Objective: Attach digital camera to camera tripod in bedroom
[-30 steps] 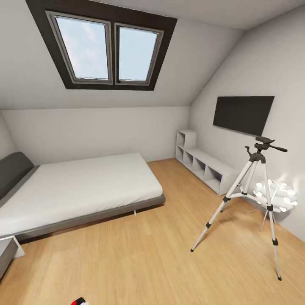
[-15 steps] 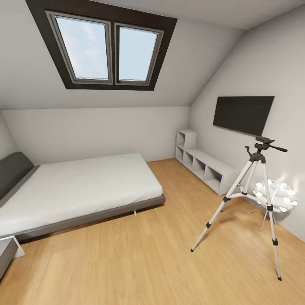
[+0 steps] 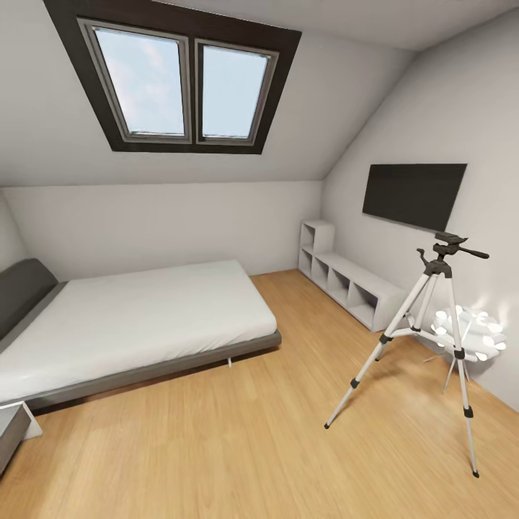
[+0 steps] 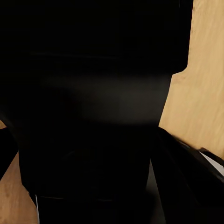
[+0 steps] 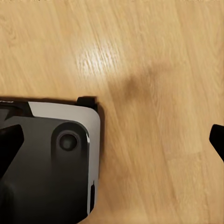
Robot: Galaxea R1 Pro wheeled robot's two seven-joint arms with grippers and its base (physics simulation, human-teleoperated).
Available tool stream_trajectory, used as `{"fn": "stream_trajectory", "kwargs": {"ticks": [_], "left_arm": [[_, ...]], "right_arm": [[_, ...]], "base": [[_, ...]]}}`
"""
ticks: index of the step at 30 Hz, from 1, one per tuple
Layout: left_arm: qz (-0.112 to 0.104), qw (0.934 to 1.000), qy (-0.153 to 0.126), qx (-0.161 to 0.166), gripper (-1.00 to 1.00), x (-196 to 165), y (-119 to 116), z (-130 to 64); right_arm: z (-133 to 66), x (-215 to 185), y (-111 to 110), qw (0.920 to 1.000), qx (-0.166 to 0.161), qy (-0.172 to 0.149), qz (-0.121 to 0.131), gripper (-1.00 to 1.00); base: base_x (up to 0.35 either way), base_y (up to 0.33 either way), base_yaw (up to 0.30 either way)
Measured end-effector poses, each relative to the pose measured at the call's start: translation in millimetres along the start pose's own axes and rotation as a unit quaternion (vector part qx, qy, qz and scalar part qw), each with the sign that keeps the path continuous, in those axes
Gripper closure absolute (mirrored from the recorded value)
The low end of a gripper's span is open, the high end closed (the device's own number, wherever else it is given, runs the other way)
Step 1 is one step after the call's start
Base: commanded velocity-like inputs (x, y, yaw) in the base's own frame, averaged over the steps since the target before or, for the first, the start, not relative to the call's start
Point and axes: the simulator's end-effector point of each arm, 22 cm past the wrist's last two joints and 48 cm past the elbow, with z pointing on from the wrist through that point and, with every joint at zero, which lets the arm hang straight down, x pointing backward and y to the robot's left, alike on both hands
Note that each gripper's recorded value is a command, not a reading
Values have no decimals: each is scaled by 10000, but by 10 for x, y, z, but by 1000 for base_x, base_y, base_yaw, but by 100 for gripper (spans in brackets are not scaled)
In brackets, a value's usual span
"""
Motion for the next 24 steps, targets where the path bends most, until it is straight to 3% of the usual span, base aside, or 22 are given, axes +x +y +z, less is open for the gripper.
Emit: {"fn": "stream_trajectory", "kwargs": {"ticks": [24], "left_arm": [[-53,9999,-118,18,100,-20,-10,1]], "right_arm": [[2,133,8,10000,-5,88,6,-100]], "base": [[0,0,-17]]}}
